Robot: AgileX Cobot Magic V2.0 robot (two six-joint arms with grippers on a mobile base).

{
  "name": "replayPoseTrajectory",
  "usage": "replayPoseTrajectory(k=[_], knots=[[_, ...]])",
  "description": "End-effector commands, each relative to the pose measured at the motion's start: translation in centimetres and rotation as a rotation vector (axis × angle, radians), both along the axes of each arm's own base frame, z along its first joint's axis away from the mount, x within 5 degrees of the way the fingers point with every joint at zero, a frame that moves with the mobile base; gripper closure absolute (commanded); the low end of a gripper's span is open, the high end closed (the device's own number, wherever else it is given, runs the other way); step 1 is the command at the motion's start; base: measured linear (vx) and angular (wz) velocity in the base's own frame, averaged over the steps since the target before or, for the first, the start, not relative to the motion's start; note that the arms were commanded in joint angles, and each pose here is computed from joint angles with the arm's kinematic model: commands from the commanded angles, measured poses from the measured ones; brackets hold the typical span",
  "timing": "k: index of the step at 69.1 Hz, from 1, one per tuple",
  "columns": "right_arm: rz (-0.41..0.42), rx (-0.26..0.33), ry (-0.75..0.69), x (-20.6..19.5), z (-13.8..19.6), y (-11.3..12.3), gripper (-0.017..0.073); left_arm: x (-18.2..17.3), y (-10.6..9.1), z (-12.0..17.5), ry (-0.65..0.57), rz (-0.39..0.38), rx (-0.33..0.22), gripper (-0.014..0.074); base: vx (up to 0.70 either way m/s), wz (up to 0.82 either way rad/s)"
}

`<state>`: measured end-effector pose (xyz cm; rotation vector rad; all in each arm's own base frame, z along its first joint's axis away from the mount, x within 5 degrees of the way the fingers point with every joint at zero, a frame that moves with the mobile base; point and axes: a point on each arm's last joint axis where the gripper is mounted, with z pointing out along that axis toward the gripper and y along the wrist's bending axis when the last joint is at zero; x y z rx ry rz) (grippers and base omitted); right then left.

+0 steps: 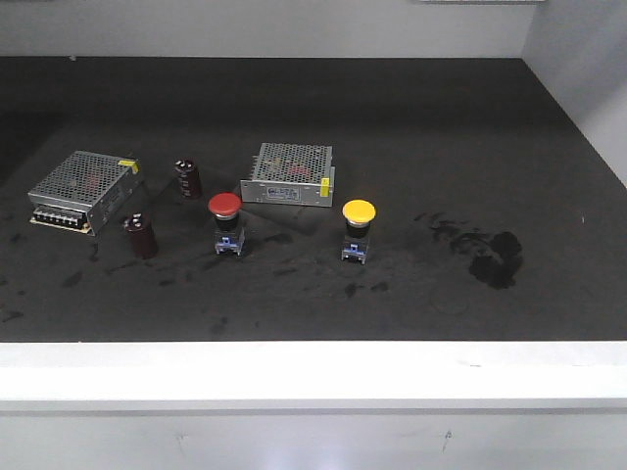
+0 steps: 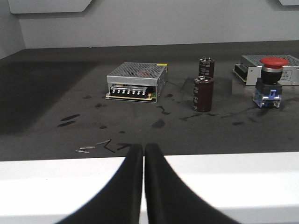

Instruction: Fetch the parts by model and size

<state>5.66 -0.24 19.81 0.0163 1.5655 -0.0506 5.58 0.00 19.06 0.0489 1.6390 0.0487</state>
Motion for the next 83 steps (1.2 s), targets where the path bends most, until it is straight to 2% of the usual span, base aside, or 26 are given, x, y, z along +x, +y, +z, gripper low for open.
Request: replayPoseTrajectory(k=[1,83], knots=[[-0.007,-0.012,-0.081,-0.11,0.49,-0.03,0.0564,-0.01,0.00,1.11,-0.089,0.000,-0.020,0.0600,0.00,0.00],[-0.007,-0.012,-0.081,-0.11,0.49,-0.03,0.0564,-0.01,0.00,1.11,-0.089,0.000,-0.020,0.0600,0.00,0.00]])
